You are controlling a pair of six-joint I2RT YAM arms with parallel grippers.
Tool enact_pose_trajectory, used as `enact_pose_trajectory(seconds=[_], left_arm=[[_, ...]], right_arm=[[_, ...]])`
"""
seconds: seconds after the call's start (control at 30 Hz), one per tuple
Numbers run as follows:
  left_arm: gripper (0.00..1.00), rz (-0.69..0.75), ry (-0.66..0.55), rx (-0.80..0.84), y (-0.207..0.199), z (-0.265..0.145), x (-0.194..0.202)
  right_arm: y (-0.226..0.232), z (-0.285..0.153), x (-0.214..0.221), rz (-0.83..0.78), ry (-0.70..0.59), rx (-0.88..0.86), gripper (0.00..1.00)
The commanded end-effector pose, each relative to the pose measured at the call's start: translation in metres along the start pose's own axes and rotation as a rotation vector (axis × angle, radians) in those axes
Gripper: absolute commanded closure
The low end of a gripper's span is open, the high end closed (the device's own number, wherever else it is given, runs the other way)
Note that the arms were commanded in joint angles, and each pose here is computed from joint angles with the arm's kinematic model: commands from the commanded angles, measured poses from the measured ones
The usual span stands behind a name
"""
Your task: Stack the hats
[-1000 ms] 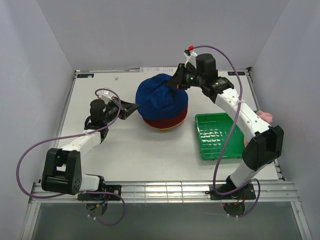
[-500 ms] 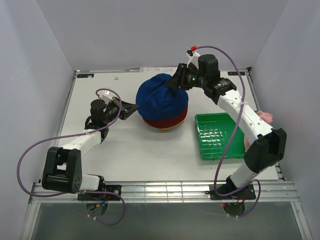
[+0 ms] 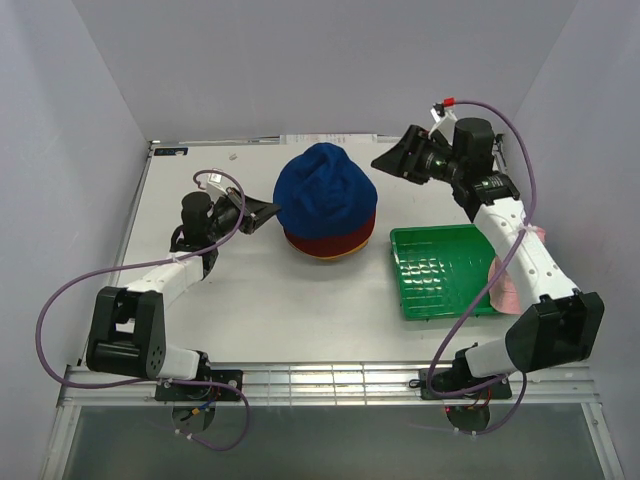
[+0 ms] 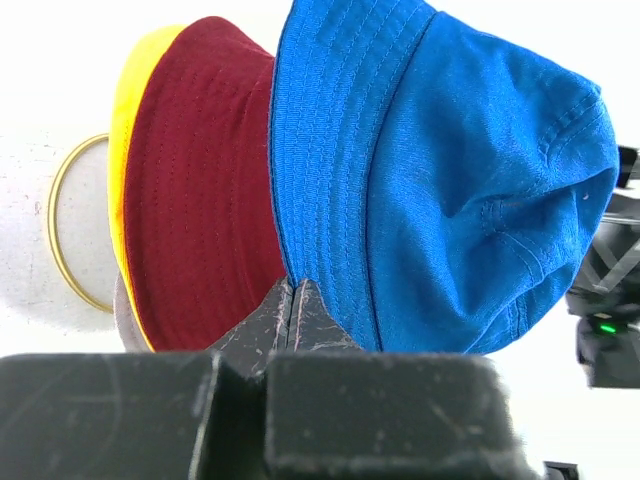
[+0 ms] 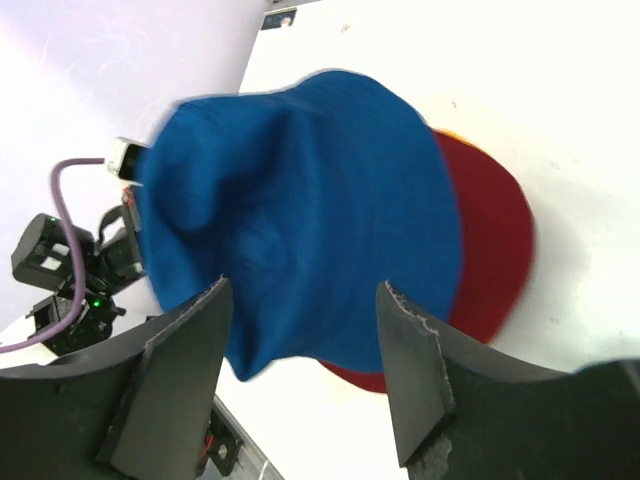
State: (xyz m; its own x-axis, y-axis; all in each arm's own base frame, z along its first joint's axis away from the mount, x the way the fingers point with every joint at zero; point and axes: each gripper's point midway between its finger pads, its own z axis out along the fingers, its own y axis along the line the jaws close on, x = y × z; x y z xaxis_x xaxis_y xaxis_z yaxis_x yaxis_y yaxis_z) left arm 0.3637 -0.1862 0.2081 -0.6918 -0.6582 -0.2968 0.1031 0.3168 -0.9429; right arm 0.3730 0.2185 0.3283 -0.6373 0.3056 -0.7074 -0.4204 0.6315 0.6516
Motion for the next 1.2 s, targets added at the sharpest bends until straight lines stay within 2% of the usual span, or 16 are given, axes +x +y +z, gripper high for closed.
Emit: enact_pose_trajectory(seconds=[0.0,0.07,0.3,0.63,0.73,0.83,0.93,1.07,1.17], left_arm=[[1.00,0.044,-0.005,0.033,-0.012,0.002,-0.008],[1.00,0.039,-0.006,0.029,-0.011,0.002,-0.008],[1.00,0.028,-0.006,0.017,-0.007,0.004,-0.009],[1.00,0.019,-0.001,0.014,-0.007,0.007,-0.010],[1.00,0.019,-0.001,0.013,-0.006,0.008,-0.010],[1.00,0.012,-0.001,0.013,-0.007,0.009,-0.012],[1.00,0.005,-0.001,0.012,-0.006,0.010,-0.013],[1.00,-0.010,0.003,0.009,-0.006,0.012,-0.014],[1.00,-0.022,0.004,0.010,-0.007,0.012,-0.014]], right_arm=[[-0.014,-0.005,0.013,0.098,0.026,-0.104,0.36],[-0.028,-0.003,0.032,0.176,0.068,-0.122,0.37],[-0.047,0.013,0.052,0.275,0.090,-0.174,0.37],[-0.062,0.033,0.055,0.390,0.067,-0.218,0.37],[-0.064,0.037,0.056,0.416,0.065,-0.228,0.41],[-0.067,0.039,0.057,0.436,0.069,-0.230,0.47],[-0.071,0.042,0.061,0.454,0.072,-0.219,0.59],[-0.077,0.044,0.064,0.472,0.072,-0.191,0.82],[-0.089,0.046,0.071,0.494,0.098,-0.114,0.90]])
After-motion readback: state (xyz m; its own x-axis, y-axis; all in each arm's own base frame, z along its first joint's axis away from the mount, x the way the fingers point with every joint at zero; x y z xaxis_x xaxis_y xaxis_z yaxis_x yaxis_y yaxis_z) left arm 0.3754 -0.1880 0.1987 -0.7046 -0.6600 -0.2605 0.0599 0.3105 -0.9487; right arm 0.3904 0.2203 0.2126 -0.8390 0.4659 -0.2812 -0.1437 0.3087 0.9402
